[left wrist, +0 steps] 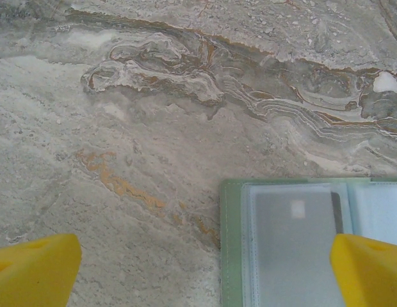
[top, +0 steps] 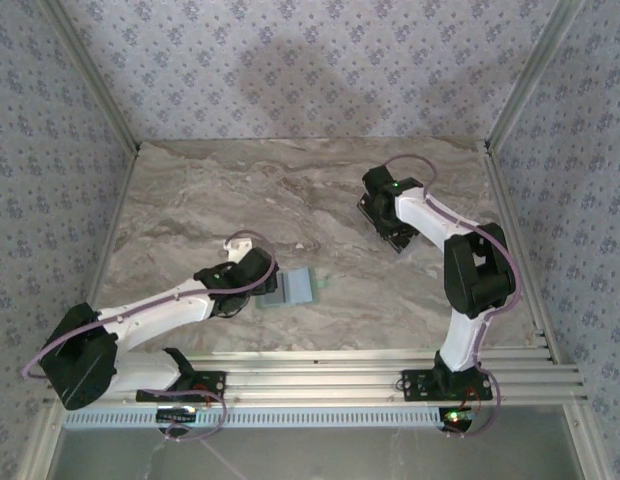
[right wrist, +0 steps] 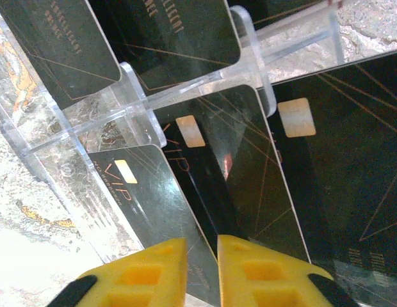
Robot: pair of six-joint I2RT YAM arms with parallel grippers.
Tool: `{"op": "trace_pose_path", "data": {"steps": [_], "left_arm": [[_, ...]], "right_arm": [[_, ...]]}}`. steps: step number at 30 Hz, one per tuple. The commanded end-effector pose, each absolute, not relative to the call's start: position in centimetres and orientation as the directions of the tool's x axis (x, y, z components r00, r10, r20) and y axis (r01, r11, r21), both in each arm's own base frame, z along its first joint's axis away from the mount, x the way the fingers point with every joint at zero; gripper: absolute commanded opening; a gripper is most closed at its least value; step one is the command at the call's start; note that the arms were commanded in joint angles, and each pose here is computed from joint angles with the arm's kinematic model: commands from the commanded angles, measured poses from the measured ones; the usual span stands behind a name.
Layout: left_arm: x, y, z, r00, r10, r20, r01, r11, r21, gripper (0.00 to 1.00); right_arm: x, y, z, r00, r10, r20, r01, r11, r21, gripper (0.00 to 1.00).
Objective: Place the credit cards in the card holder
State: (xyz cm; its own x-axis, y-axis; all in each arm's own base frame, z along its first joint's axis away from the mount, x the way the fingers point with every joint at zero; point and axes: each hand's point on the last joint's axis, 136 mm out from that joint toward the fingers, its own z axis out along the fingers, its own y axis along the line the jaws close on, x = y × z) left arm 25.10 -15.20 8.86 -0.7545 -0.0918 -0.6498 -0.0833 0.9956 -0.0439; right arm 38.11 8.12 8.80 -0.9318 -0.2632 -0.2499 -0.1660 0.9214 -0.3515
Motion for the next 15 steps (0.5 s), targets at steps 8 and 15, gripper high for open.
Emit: {"op": "trace_pose_path", "data": {"steps": [8,15], "left_arm": [[25.5,-15.4,9.2,-0.755,-0.092,-0.649,-0.082,0.996,-0.046,1.00],[25.6,-15.5,9.2,-0.754,-0.092,-0.650,-0.082,0.996,-0.047,1.00]], "right_arm": [[36.9,10.0,9.0,-0.934,-0.252,-0.254,-0.193,0.952,-0.237,0.07],[36.5,10.9,8.7,-0.935,-0.256,-0.245,-0.214,0.959,-0.184,0.17]]}}
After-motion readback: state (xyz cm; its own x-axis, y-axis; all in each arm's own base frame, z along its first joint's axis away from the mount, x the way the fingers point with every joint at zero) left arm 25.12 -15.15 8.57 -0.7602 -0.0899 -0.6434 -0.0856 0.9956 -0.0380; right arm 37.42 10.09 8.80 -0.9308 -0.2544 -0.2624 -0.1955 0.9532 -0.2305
